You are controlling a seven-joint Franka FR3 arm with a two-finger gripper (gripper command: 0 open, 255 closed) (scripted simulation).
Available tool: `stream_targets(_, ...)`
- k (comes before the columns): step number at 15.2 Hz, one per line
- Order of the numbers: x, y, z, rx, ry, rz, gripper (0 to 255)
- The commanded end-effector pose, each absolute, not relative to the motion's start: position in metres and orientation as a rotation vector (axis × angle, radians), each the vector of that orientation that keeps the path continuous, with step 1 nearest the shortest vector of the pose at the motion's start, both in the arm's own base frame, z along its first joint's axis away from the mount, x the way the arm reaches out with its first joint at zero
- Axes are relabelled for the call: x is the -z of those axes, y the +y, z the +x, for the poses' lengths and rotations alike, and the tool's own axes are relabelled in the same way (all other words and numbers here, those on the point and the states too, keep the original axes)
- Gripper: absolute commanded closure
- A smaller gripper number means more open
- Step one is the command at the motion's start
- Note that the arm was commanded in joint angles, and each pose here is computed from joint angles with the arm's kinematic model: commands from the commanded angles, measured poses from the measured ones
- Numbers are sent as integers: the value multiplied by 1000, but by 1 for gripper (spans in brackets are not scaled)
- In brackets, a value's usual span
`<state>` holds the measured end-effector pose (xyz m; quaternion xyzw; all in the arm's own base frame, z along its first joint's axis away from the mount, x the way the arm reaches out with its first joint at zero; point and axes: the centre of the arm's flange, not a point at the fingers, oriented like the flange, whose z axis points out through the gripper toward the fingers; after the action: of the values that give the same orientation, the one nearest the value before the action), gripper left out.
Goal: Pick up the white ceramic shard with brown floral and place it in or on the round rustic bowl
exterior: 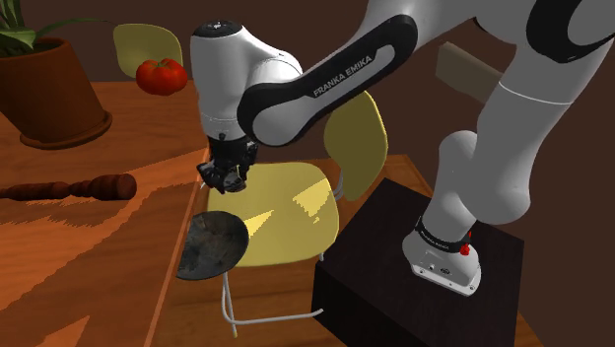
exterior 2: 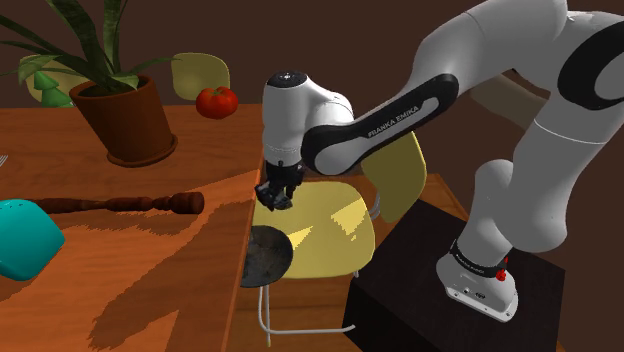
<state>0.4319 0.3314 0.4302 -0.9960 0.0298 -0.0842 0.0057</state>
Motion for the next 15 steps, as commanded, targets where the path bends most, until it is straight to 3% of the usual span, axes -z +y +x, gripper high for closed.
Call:
stream_targets(1, -432, 356, 425, 264, 95, -3118, 255)
stream_targets(8, -433, 450, 401, 264, 95, -3118, 255)
stream_targets(15, -396, 450, 401, 264, 95, -3118, 255)
